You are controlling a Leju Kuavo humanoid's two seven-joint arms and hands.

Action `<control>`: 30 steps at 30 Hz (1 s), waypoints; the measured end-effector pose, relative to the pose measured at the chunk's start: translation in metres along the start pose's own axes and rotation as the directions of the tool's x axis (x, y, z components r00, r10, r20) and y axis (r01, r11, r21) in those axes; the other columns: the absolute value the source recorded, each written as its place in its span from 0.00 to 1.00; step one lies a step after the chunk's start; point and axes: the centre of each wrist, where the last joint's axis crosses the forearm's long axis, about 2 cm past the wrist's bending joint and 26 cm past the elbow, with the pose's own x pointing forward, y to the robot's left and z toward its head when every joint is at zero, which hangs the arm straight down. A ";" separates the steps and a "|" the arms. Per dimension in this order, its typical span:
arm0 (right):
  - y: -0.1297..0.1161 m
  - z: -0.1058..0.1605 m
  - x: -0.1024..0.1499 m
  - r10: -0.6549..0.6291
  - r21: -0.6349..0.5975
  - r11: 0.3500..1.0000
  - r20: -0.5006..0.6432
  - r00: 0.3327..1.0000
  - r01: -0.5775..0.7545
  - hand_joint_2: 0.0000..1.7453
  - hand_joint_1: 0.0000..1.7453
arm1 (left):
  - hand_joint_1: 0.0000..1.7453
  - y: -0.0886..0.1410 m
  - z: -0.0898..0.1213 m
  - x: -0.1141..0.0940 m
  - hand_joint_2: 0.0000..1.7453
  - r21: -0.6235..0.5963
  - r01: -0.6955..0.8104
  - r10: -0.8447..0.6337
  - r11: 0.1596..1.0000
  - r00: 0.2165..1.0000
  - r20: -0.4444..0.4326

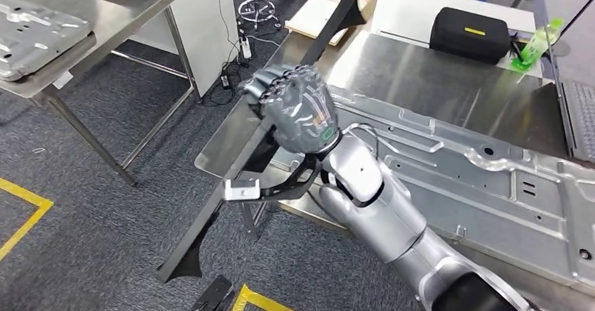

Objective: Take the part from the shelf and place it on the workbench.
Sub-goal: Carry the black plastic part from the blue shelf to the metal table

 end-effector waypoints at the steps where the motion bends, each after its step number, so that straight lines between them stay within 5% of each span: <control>1: 0.000 0.001 -0.002 0.004 -0.001 1.000 -0.005 1.000 -0.004 1.00 1.00 | 0.00 0.000 0.001 -0.001 0.00 0.000 -0.001 0.001 1.000 1.000 -0.002; 24: -0.007 0.032 -0.061 0.100 0.025 0.995 -0.179 0.979 -0.097 1.00 1.00 | 0.00 0.004 0.003 -0.007 0.00 0.011 0.003 -0.003 1.000 1.000 -0.013; 30: -0.013 0.048 -0.097 0.131 0.043 0.991 -0.293 0.947 -0.123 1.00 1.00 | 0.00 0.005 0.002 -0.005 0.00 0.014 0.007 -0.007 1.000 1.000 -0.010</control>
